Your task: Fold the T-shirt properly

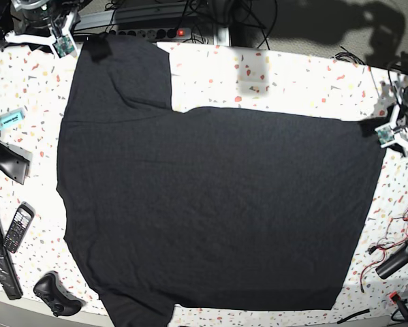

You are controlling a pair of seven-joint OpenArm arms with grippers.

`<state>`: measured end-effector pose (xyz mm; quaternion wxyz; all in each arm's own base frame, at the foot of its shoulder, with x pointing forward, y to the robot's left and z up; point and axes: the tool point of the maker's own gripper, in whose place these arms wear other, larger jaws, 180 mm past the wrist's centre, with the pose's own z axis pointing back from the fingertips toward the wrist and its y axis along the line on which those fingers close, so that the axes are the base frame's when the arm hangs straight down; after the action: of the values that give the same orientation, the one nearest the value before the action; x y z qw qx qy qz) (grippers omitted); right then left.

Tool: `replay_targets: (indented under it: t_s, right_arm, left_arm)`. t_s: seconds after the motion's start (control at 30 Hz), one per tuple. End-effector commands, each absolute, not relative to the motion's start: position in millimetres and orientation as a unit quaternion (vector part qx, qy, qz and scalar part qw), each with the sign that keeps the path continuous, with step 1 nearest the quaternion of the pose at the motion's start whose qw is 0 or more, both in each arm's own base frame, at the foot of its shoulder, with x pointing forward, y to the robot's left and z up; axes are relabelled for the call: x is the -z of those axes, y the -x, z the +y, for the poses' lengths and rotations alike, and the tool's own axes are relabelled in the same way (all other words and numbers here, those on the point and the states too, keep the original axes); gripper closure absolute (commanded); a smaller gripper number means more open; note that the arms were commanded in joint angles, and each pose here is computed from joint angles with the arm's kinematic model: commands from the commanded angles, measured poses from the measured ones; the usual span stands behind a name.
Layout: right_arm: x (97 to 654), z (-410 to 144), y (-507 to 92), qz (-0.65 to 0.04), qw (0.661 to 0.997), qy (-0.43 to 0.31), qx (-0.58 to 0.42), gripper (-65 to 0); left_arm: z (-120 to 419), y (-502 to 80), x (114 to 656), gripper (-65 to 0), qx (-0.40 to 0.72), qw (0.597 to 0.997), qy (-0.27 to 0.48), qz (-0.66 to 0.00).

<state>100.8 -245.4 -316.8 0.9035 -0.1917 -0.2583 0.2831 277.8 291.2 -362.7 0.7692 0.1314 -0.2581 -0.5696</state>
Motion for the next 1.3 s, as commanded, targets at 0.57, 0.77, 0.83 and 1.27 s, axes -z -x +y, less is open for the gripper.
replay_targets:
  t_s: [0.57, 0.77, 0.83, 1.27]
  right_arm:
    - [307.9, -241.6, -108.4, -0.283, 0.893, 0.194, -0.290, -16.9]
    - [307.3, -239.8, -109.1, -0.289, 0.893, 0.192, -0.288, -16.9]
    - [307.3, -240.2, -108.3, -0.289, 0.893, 0.195, -0.284, -16.9]
    - [307.0, -240.9, -107.9, -0.289, 0.892, 0.200, -0.283, -16.9]
  left_arm:
    - [306.0, -307.0, 354.6, -20.7, 0.419, 0.813, -0.252, -0.318]
    - [270.4, -306.6, 370.5, -20.7, 0.387, 0.827, -0.211, -0.348]
    - [261.0, -305.9, 374.7, -20.7, 0.379, 0.831, -0.200, -0.353]
    - [253.0, -305.7, 377.6, -20.7, 0.374, 0.834, -0.192, -0.358]
